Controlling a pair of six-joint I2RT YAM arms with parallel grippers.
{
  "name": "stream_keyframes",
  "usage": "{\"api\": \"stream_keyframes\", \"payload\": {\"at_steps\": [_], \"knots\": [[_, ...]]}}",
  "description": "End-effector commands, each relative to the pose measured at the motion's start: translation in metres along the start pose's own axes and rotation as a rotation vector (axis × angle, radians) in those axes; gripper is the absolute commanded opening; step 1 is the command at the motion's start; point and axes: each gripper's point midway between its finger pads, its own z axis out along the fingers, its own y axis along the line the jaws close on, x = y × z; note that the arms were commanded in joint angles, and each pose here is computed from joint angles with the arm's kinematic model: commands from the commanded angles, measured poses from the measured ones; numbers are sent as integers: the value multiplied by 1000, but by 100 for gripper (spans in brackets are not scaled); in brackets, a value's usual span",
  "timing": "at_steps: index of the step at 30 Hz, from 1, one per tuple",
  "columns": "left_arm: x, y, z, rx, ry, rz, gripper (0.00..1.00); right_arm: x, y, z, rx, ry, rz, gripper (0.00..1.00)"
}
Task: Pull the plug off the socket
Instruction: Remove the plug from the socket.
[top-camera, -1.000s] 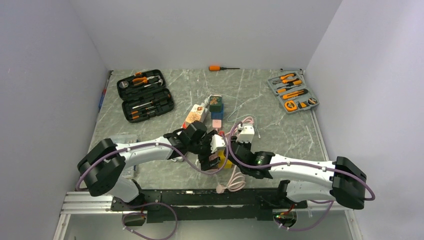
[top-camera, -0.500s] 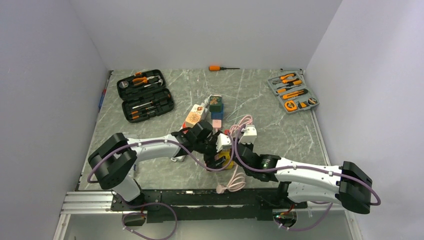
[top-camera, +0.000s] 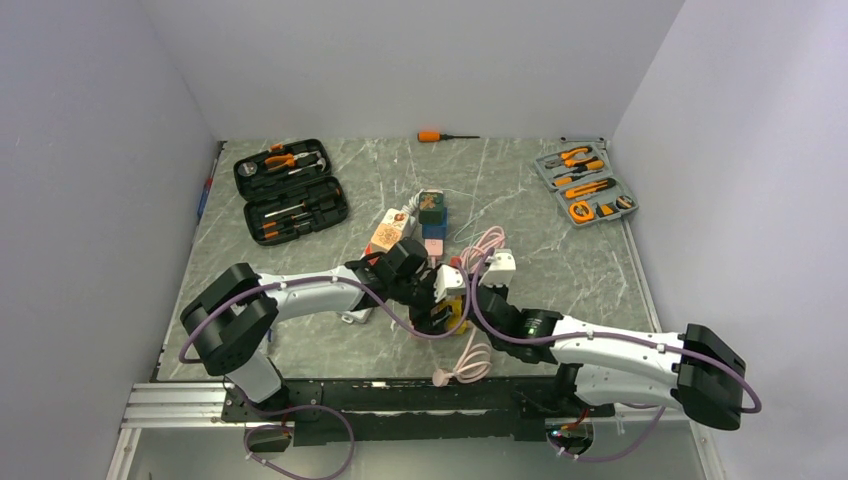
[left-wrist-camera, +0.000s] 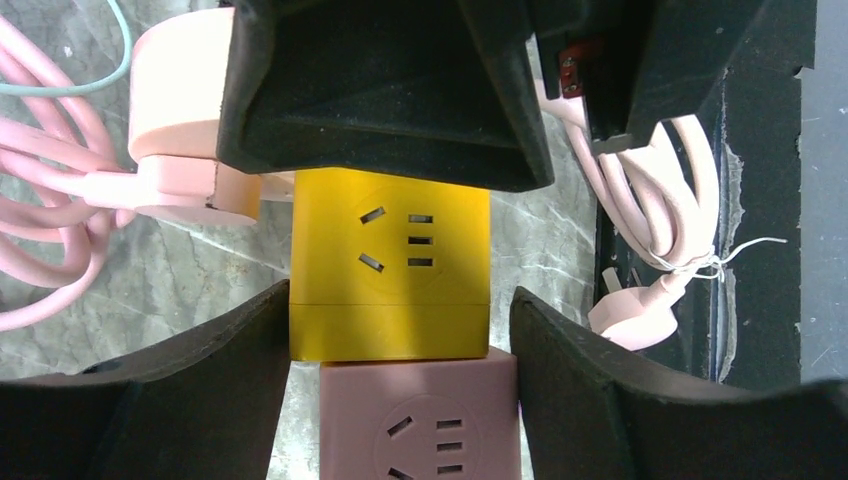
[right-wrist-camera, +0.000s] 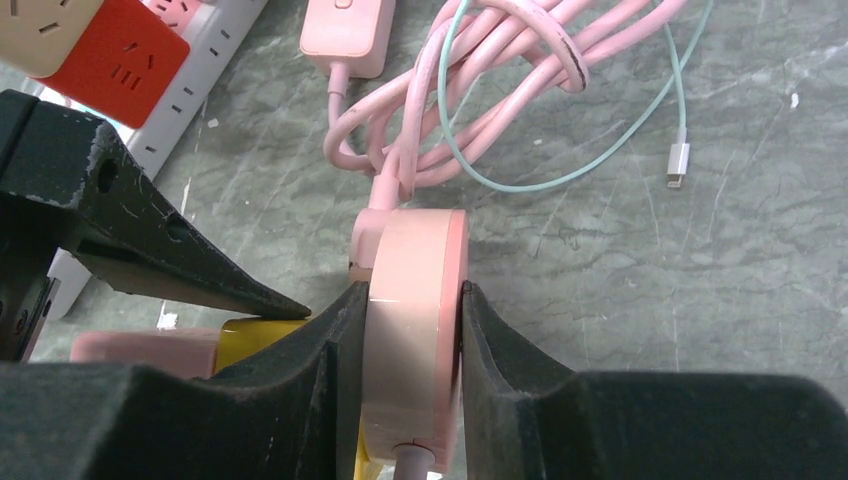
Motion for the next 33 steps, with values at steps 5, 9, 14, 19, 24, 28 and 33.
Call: {"api": "stream_keyframes", "payload": {"at_steps": [5,9,14,19,24,28,33], "knots": [[-51,22,11,-104,-118,173,20,-51,70,-41,-381,-102,245,71],[-47,25,9,-125,-100,180,12,-54,51,-51,-373,-127,292,81],[-44,23,6,-124,-86,175,9,-57,25,-59,-320,-142,345,84],[-38,20,4,-120,-74,162,10,-49,9,-58,-265,-119,360,78],[-37,16,1,-121,-72,144,11,-54,-1,-50,-211,-99,339,72],[-34,16,-1,-126,-67,147,14,-61,-18,-41,-163,-82,358,72],[-35,15,3,-112,-73,138,36,-54,-28,-29,-129,-24,363,71]]}}
